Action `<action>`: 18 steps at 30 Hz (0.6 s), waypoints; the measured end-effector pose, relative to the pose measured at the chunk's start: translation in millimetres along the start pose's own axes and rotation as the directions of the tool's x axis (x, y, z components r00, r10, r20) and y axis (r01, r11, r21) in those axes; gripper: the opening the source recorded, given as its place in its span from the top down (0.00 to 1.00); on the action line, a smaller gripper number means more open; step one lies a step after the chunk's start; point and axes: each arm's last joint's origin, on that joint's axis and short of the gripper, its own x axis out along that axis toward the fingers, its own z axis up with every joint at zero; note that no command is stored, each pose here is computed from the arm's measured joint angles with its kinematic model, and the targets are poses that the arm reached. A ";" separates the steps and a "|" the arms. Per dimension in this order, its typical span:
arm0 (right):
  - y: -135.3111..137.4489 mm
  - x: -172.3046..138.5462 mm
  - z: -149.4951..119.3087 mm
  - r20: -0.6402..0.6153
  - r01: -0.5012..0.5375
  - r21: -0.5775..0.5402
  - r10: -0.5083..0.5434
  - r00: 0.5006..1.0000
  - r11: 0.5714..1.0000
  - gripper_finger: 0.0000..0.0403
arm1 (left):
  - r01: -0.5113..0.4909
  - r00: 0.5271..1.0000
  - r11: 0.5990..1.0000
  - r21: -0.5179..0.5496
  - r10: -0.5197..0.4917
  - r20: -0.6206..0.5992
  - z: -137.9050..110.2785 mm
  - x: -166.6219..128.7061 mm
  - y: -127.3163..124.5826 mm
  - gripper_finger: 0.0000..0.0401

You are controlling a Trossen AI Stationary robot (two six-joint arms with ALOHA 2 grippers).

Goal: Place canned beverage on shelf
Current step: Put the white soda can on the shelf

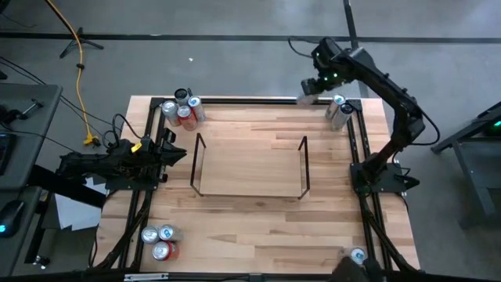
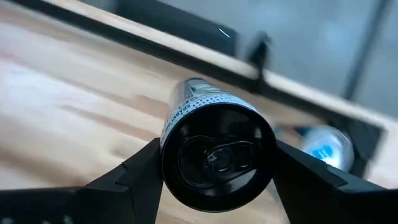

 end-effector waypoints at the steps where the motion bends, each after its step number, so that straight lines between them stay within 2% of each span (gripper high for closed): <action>1: 6.9 -11.2 1.0 0.029 -0.046 -0.033 0.047 0.998 0.998 0.40 | 0.000 1.000 1.000 0.000 0.000 0.000 0.0 0.0 0.0 0.99; 6: 46.3 -63.8 -3.9 0.120 -0.240 -0.214 0.269 0.956 0.947 0.40 | 0.000 1.000 1.000 0.000 0.000 0.000 0.1 0.0 0.0 0.99; 11: 86.1 -101.5 -29.2 0.083 -0.383 -0.376 0.442 0.893 0.844 0.40 | 0.000 1.000 1.000 0.000 0.000 0.000 0.1 0.0 0.0 0.99; 15: 113.0 -119.2 -56.7 0.007 -0.422 -0.491 0.488 0.873 0.762 0.40 | 0.000 1.000 1.000 0.000 0.000 0.000 0.1 0.0 0.0 0.99; 18: 129.3 -115.9 -74.2 -0.055 -0.362 -0.571 0.406 0.912 0.737 0.40 | 0.000 1.000 1.000 0.000 0.000 0.001 0.2 0.0 0.0 0.99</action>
